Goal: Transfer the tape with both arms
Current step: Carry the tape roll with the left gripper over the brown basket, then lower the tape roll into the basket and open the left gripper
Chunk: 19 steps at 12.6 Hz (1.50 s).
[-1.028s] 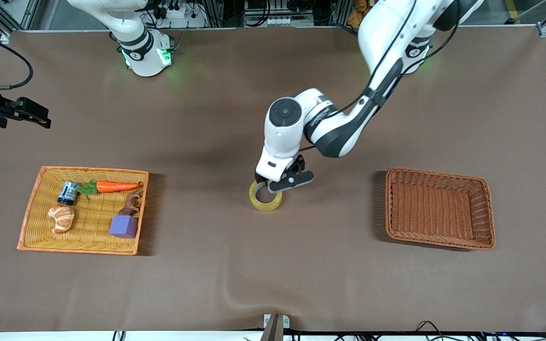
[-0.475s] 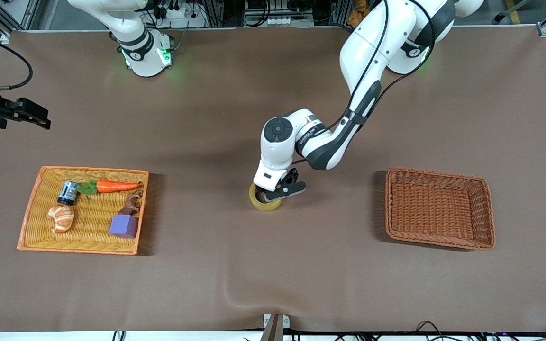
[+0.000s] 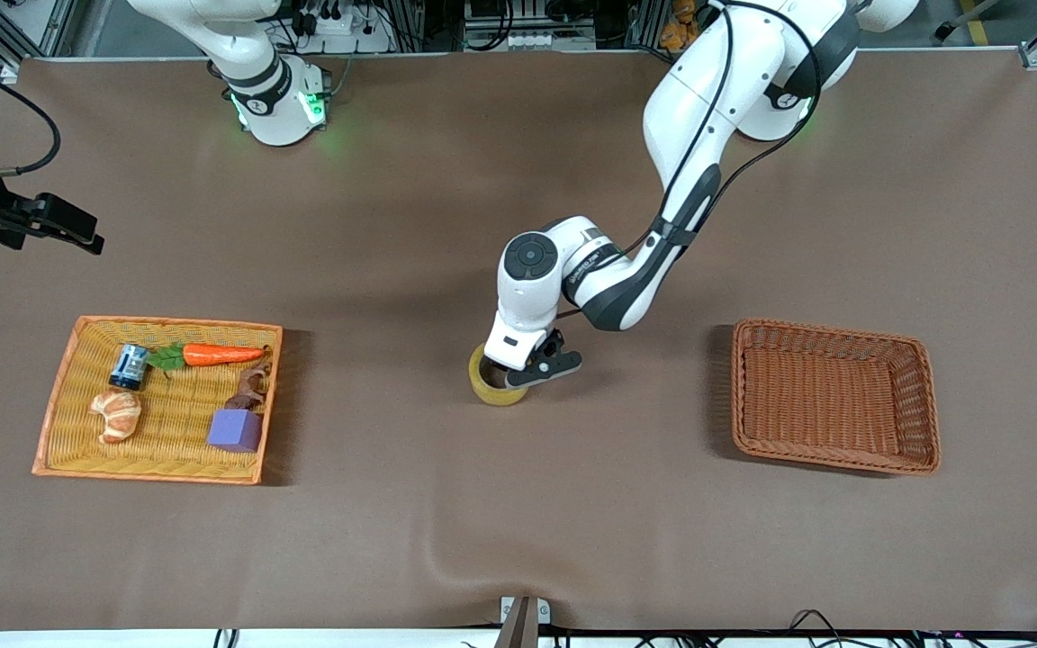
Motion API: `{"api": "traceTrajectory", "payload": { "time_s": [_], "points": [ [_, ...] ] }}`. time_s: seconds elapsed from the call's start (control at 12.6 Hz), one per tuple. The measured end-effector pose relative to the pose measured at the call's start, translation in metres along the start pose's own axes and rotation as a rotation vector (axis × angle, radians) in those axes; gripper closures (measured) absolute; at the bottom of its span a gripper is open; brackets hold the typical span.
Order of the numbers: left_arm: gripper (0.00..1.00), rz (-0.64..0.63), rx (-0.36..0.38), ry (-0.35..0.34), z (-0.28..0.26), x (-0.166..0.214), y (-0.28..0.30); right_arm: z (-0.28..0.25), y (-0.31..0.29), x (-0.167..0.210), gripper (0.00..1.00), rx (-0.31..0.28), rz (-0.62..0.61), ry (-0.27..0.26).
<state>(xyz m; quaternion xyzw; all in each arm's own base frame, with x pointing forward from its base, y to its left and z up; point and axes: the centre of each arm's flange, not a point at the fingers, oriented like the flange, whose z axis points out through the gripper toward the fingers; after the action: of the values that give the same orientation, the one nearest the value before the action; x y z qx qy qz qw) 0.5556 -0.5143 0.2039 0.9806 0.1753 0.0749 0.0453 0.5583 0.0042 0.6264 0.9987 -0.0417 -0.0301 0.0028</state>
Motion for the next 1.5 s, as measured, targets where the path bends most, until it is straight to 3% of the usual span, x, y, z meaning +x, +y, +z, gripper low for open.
{"api": "traceTrajectory", "payload": {
  "time_s": [0.32,0.47,0.79,1.11,1.5],
  "points": [
    [0.78,-0.078,0.017,0.045,-0.111,0.076,-0.024,0.001,0.0,-0.001,0.0,0.0,0.002,-0.01],
    [0.78,-0.016,0.012,0.052,-0.173,0.113,-0.055,0.001,0.0,-0.001,0.0,0.0,0.002,-0.013],
    [0.78,0.225,0.12,-0.079,-0.245,0.196,-0.189,0.001,0.002,-0.001,0.0,0.001,0.004,-0.013],
    [0.78,0.368,0.163,-0.203,-0.209,0.249,-0.323,0.001,0.003,-0.001,0.0,0.001,0.007,-0.013],
    [0.78,0.477,0.092,-0.197,-0.112,0.28,-0.44,0.001,0.004,-0.001,0.0,0.001,0.009,-0.01]
  ]
}}
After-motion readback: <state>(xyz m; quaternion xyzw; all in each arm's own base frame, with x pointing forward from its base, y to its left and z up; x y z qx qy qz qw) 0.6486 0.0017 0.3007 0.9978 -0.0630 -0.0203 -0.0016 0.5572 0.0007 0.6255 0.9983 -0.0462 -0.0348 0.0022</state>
